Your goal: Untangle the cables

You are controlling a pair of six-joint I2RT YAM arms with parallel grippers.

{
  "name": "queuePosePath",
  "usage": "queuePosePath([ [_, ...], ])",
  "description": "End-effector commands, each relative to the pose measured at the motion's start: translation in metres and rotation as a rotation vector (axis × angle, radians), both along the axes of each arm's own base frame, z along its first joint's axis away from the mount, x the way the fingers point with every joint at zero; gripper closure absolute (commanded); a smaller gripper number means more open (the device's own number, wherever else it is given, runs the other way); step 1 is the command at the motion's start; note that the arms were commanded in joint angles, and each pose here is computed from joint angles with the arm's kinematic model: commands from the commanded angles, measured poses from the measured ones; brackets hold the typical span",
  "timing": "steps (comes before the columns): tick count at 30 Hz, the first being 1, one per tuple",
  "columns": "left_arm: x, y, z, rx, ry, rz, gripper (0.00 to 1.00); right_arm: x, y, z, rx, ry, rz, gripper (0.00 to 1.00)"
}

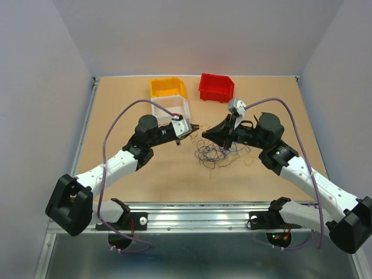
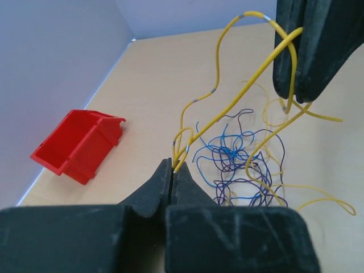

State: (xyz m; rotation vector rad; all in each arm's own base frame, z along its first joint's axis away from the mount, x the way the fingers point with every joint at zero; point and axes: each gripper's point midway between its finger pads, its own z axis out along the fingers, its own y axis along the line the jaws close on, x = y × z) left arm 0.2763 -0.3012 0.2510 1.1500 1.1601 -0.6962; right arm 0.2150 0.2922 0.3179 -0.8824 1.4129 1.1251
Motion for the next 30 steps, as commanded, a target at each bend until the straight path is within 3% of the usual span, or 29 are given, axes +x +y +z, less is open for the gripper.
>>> queuePosePath([
  [1,0.026,0.006,0.025,-0.029,-0.041,0.123,1.00,-0.004,-0.007,0.041,0.064,-0.115,-0.026,0.89],
  [3,0.041,0.014,0.030,-0.044,-0.030,0.211,1.00,0.000,-0.013,0.040,0.066,-0.125,-0.077,0.70],
  [7,0.087,0.063,0.053,-0.130,0.028,0.394,1.00,0.017,-0.025,0.037,0.064,-0.126,-0.205,0.66],
  [9,0.103,0.076,0.070,-0.186,0.082,0.404,1.00,0.029,-0.031,0.035,0.058,-0.118,-0.275,0.53],
  [11,0.118,0.094,0.092,-0.206,0.095,0.402,1.00,0.039,-0.033,0.030,0.048,-0.103,-0.326,0.51],
  [12,0.123,0.096,0.092,-0.209,0.125,0.396,1.00,0.042,-0.034,0.029,0.042,-0.098,-0.336,0.45],
  [13,0.123,0.095,0.103,-0.207,0.123,0.366,1.00,0.047,-0.032,0.023,0.029,-0.088,-0.342,0.31],
  [17,0.133,0.093,0.109,-0.198,0.128,0.362,1.00,0.063,-0.024,0.010,-0.013,-0.066,-0.356,0.16],
  [24,0.174,0.100,0.122,-0.181,0.162,0.418,1.00,0.112,0.000,-0.040,-0.155,-0.031,-0.388,0.11],
  [30,0.174,0.106,0.164,-0.200,0.126,0.412,1.00,0.156,0.030,-0.084,-0.236,0.003,-0.369,0.10],
])
